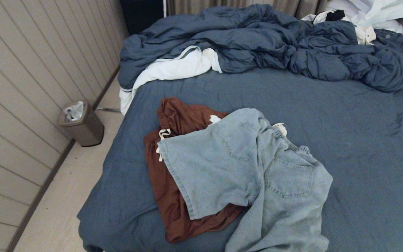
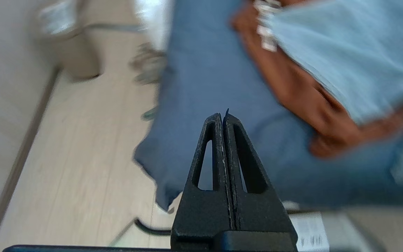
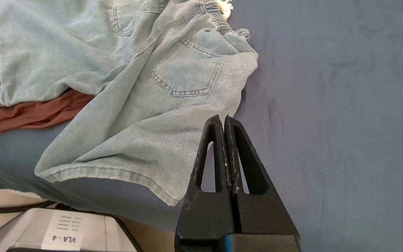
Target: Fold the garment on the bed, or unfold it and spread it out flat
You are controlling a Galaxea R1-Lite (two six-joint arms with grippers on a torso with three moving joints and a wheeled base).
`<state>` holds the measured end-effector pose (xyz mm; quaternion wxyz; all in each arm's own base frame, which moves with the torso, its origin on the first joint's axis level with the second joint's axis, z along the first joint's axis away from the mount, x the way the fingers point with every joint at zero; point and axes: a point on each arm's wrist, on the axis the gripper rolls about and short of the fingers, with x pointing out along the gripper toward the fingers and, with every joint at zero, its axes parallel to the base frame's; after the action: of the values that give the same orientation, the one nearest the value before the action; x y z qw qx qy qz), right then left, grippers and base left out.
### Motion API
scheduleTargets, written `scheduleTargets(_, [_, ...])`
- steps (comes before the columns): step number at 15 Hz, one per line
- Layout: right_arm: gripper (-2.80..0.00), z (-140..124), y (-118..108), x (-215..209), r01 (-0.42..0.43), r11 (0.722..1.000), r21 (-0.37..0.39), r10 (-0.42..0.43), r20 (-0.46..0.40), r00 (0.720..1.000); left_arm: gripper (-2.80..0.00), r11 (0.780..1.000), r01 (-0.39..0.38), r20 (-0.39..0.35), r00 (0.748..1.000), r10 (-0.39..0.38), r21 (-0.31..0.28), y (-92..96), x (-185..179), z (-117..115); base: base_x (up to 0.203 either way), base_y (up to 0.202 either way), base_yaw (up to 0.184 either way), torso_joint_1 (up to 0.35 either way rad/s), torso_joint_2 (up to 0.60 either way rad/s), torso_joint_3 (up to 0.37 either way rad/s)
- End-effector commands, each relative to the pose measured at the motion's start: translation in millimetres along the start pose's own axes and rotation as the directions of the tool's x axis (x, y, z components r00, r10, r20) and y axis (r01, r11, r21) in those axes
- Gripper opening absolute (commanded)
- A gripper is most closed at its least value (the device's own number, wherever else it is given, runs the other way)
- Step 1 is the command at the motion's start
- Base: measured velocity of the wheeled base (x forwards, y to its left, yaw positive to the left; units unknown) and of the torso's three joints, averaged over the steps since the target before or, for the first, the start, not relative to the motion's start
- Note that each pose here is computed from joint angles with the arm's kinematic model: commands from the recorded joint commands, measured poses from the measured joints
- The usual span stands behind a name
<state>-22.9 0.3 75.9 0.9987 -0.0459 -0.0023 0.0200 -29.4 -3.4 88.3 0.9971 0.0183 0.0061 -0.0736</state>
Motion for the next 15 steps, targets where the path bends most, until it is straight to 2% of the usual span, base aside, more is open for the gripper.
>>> scheduleTargets(1, [-2.80,-1,0,0,0.001,1.000,0.028,-0.001,-0.004,1.000,-2.80,1.000,0.029,0.006,1.000,-0.029,0.006,-0.7,0,0,0.000,0.000,0.000,0.000,0.00,0.000])
scheduleTargets(2, [-2.80,-1,0,0,0.006,0.999,0.053,-0.006,-0.005,1.000,-2.80,0.999,0.047,0.005,0.999,-0.047,-0.011,-1.1,0,0,0.000,0.000,0.000,0.000,0.00,0.000])
scheduleTargets(4, [-2.80,0,0,0,0.011,0.998,0.056,-0.011,-0.004,1.000,-2.80,0.994,0.022,0.005,1.000,-0.022,-0.103,-0.5,0,1,0.000,0.000,0.000,0.000,0.00,0.000])
scheduleTargets(5, [-2.80,0,0,0,0.012,0.998,0.056,-0.012,-0.004,1.000,-2.80,0.992,-0.050,0.002,0.999,0.050,-0.114,1.1,0,1,0.000,0.000,0.000,0.000,0.00,0.000])
scheduleTargets(7, [-2.80,0,0,0,0.011,0.998,0.055,-0.011,-0.004,1.000,-2.80,0.975,-0.209,-0.009,0.978,0.209,-0.074,4.8,1,-4,0.000,0.000,0.000,0.000,0.00,0.000])
scheduleTargets(8, [-2.80,0,0,0,0.011,0.998,0.055,-0.011,-0.004,1.000,-2.80,0.979,-0.196,-0.012,0.981,0.195,-0.053,4.6,3,-8,0.000,0.000,0.000,0.000,0.00,0.000])
scheduleTargets(9, [-2.80,0,0,0,0.011,0.998,0.055,-0.011,-0.004,1.000,-2.80,0.990,-0.139,-0.018,0.990,0.138,-0.038,3.5,6,-14,0.000,0.000,0.000,0.000,0.00,0.000])
scheduleTargets(10, [-2.80,0,0,0,0.011,0.998,0.056,-0.011,-0.004,1.000,-2.80,0.990,-0.133,0.012,0.991,0.133,-0.038,3.6,6,-12,0.000,0.000,0.000,0.000,0.00,0.000])
scheduleTargets(13, [-2.80,0,0,0,0.011,0.998,0.056,-0.011,-0.004,1.000,-2.80,0.979,-0.156,0.020,0.987,0.160,-0.134,4.2,6,-12,0.000,0.000,0.000,0.000,0.00,0.000])
scheduleTargets(15, [-2.80,0,0,0,0.011,0.998,0.056,-0.011,-0.004,1.000,-2.80,0.977,-0.158,0.021,0.986,0.163,-0.146,4.2,6,-12,0.000,0.000,0.000,0.000,0.00,0.000])
